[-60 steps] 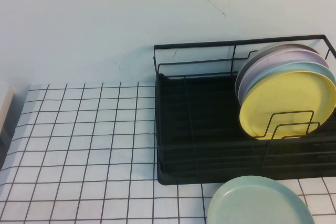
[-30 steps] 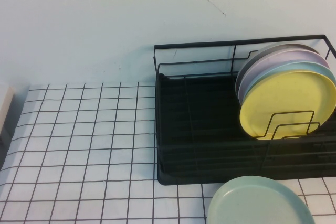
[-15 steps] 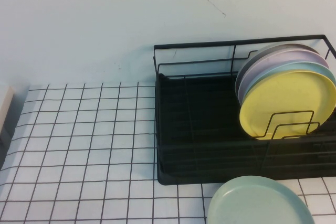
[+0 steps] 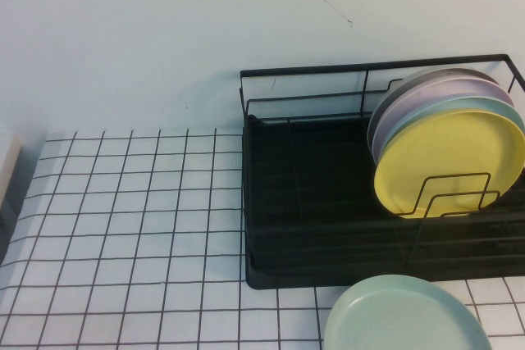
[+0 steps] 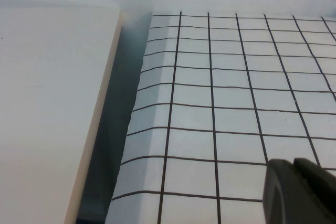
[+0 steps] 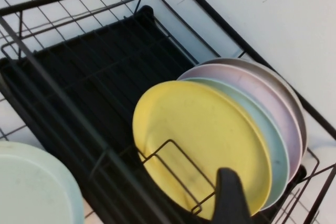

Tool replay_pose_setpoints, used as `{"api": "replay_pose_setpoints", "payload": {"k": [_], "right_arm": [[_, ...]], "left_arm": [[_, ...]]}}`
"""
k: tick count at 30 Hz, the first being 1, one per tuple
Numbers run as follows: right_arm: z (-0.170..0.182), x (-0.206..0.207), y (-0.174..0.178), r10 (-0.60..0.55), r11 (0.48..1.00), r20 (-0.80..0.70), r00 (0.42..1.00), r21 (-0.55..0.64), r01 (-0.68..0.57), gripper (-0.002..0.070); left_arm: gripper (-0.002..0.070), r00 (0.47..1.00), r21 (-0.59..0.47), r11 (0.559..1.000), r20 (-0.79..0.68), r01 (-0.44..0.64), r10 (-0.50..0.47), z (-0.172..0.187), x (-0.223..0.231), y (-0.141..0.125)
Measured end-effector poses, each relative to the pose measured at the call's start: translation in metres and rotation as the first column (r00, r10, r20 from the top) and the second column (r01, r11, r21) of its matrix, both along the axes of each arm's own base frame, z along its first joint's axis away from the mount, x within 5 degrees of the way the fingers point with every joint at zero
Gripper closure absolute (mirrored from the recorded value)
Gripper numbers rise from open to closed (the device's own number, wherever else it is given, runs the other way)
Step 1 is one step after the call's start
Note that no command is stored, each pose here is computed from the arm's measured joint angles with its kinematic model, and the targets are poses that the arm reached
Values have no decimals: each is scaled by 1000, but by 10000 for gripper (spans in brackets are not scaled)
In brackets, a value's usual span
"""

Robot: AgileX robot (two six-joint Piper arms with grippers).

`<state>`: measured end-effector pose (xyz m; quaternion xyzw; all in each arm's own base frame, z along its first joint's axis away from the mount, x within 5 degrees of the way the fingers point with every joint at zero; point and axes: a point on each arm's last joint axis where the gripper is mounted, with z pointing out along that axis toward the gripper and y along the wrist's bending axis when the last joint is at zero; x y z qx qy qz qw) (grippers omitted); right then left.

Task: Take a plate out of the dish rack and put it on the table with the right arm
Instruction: Grasp the plate from the shelf

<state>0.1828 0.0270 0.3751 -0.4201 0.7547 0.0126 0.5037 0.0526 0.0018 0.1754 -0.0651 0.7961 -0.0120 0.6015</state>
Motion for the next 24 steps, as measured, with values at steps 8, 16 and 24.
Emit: {"api": "replay_pose_setpoints", "payload": {"k": [8,16,24], "right_arm": [[4,70,-8,70,994,-28,997,-79,-72,258],[-30,124,-5,210,957,-110,972,-183,-227,258],[-80,167,13,292,906,-193,937,-259,-335,258]], "left_arm": [[678,1000,0,1000,0,0,0,0,0,0],[678,1000,0,1000,0,0,0,0,0,0],[678,1000,0,1000,0,0,0,0,0,0]]}}
